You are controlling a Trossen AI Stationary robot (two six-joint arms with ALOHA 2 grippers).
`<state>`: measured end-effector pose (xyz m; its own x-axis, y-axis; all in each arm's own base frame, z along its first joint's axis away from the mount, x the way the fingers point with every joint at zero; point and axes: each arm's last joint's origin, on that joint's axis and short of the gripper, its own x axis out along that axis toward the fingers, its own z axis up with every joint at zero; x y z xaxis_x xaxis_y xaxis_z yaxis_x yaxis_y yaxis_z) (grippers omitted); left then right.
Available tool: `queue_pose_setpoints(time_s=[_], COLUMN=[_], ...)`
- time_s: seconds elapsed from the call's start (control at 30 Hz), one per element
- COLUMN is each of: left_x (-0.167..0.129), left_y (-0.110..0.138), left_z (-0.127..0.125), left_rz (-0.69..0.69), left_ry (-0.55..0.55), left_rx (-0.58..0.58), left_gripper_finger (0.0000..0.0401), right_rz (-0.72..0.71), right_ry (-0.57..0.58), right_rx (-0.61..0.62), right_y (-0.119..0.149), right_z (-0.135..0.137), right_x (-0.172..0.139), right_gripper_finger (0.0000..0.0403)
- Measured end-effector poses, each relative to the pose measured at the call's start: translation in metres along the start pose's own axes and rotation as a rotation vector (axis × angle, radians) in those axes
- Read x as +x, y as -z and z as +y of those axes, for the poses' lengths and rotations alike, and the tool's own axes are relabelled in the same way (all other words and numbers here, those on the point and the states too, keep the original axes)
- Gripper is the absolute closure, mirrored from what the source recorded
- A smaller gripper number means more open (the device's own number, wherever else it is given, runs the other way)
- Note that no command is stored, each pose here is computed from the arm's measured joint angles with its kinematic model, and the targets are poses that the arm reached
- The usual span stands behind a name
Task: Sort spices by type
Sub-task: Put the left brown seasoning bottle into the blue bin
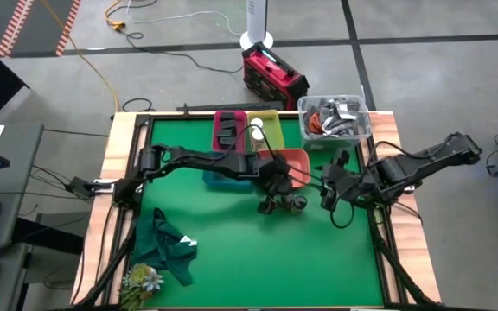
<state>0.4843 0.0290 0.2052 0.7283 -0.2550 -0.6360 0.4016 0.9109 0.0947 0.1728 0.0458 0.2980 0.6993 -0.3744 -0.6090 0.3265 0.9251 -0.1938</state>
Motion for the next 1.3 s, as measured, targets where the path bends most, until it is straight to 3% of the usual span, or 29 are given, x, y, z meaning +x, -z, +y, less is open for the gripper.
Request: queue_pose_setpoints(time_s=[0.3,0.6,0.77,1.3], left_x=[0.006,0.006,0.002,-0.100], left_y=[0.007,0.006,0.005,-0.022], left_z=[-0.001,-0.001,-0.002,-0.008], left_rz=[0.034,0.032,0.042,0.154], left_ry=[0.009,0.008,0.012,0.015], left_rx=[-0.021,-0.063,-0.091,-0.174], left_gripper_finger=[0.0125,0.0205,0.0207,0.0206], right_rz=[-0.008,-0.017,-0.022,-0.033], right_ry=[-0.005,-0.008,-0.010,-0.011], right_rx=[-0.010,-0.014,-0.010,-0.032], right_y=[-0.001,-0.002,-0.002,-0.003], right_z=[0.001,0.001,0.001,0.002], right_x=[0.000,0.000,0.000,0.000], right_gripper_finger=[0.0129,0.0129,0.0129,0.0129])
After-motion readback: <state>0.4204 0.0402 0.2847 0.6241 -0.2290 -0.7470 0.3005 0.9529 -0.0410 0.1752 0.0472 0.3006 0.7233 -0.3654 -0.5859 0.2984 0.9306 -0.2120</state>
